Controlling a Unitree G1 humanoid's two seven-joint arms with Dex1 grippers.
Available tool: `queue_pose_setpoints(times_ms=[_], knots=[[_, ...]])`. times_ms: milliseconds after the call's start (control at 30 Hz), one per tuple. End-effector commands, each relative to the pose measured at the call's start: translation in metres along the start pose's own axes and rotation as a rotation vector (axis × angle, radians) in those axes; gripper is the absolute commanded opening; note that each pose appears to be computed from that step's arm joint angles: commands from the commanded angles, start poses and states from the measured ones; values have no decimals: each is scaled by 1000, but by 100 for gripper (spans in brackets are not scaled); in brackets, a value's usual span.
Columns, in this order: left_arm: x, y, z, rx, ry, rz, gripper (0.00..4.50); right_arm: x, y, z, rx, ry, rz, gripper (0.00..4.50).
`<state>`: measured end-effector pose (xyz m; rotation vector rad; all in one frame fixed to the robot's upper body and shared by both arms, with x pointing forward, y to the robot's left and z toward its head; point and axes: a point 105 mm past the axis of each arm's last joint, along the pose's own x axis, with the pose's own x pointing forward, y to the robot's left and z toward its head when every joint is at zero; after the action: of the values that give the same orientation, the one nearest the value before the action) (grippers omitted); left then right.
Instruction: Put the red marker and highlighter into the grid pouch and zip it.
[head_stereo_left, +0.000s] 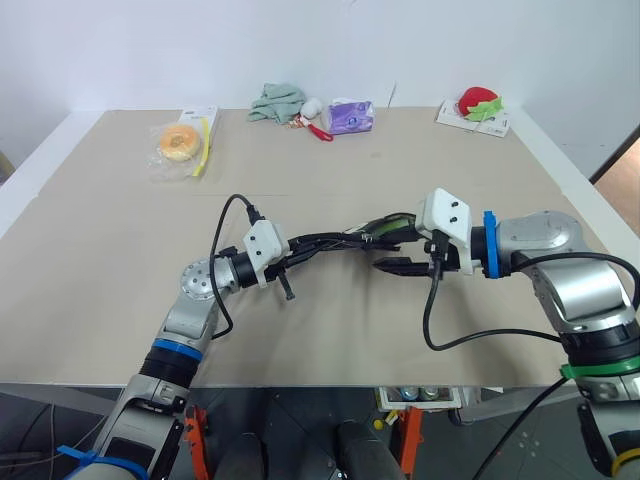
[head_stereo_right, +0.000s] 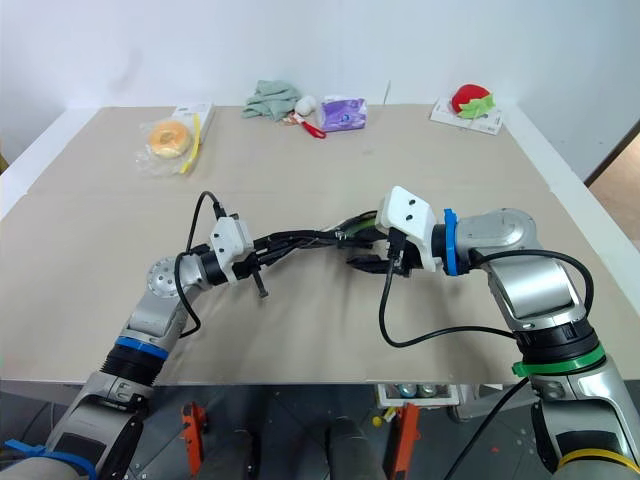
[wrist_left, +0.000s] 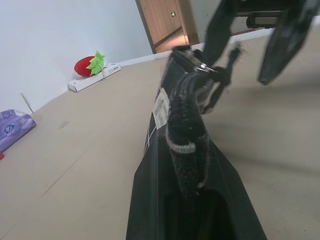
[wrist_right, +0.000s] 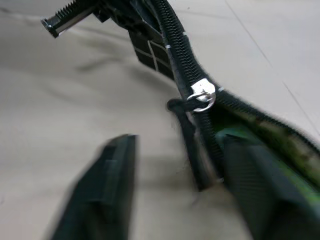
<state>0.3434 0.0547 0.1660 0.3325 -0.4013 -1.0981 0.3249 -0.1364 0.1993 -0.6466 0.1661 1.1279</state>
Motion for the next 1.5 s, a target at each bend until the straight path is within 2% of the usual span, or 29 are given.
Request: queue_pose_setpoints(times_ms=[33, 67, 333, 733, 1000, 1133, 1367, 1500], knots=[[2, 5, 16, 39, -48, 8, 0, -5, -5, 18, -46, -53, -21, 52], [1, 5, 16, 39, -48, 8, 0, -6, -5, 19, -43, -61, -21, 6], [2, 5, 16, 38, -49, 12, 0, -17, -11, 17, -28, -54, -50, 6], [2, 4, 15, 33, -51, 13, 0, -49, -35, 5, 10, -19, -169, 6], [4, 4, 15, 32, -54, 14, 0, -83, -64, -26, 44, 89, -325, 6], [3, 3, 15, 31, -54, 14, 0, -95, -72, -32, 55, 105, -370, 6], [3, 4, 14, 31, -50, 7, 0, -93, -70, -28, 67, 72, -367, 6], [3, 4, 13, 32, -41, -6, 0, -84, -62, -17, 106, -6, -321, 6]])
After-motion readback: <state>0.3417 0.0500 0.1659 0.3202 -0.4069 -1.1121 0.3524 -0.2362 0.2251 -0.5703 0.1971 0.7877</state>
